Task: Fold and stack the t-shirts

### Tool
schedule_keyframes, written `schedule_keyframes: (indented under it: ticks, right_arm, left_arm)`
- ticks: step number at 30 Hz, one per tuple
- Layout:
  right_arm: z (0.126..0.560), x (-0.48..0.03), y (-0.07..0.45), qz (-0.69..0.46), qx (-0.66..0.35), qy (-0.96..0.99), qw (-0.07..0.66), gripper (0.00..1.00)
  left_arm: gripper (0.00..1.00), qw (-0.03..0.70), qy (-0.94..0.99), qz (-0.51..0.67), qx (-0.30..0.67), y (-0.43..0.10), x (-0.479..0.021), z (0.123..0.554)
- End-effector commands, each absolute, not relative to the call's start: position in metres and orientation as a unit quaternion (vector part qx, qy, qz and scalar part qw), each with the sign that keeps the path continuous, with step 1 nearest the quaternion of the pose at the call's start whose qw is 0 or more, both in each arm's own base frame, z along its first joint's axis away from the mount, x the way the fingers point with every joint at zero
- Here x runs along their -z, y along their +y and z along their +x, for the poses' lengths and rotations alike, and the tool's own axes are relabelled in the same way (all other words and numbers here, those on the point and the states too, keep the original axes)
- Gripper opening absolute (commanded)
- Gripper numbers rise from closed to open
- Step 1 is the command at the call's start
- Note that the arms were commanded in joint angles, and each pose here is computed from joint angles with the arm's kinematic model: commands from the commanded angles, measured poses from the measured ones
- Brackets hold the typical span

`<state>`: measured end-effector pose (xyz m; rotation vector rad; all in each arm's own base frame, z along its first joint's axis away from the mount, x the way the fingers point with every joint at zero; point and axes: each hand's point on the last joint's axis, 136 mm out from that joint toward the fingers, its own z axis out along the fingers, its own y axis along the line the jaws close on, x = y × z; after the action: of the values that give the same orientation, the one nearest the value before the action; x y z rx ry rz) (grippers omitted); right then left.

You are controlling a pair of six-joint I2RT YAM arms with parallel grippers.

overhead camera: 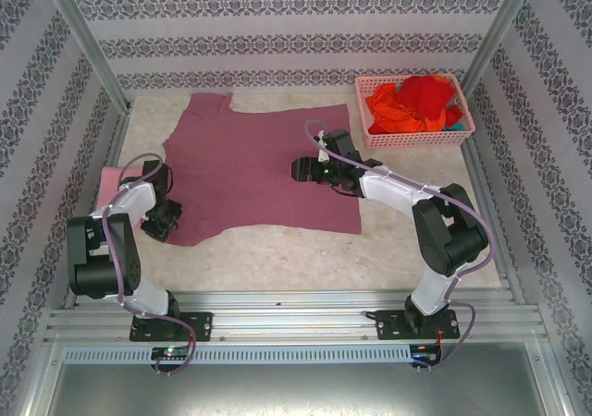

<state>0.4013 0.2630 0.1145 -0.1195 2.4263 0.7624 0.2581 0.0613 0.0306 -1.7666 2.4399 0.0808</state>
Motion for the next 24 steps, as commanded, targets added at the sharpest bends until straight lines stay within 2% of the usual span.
schedule_keyframes:
  ticks: [1, 5, 18, 20, 24]
  right_arm:
    - [0.402, -0.129, 0.264, -0.042, -0.296, 0.902, 0.310, 0.77]
    - [0.404, -0.129, 0.267, -0.040, -0.300, 0.901, 0.310, 0.77]
    - [0.400, -0.124, 0.263, -0.038, -0.285, 0.908, 0.305, 0.77]
    - [0.398, -0.124, 0.260, -0.033, -0.281, 0.909, 0.305, 0.77]
    - [0.396, -0.126, 0.250, -0.016, -0.272, 0.910, 0.312, 0.77]
  left_arm:
    - [0.49, 0.060, 0.801, -0.592, -0.061, 0.069, -0.040, 0.238]
    - [0.51, 0.078, 0.801, -0.589, -0.075, 0.075, -0.045, 0.232]
    - [0.47, 0.035, 0.806, -0.587, -0.066, 0.068, -0.006, 0.240]
    - [0.45, 0.029, 0.805, -0.589, -0.068, 0.067, 0.001, 0.238]
    - [0.29, 0.018, 0.802, -0.594, -0.061, 0.062, 0.012, 0.233]
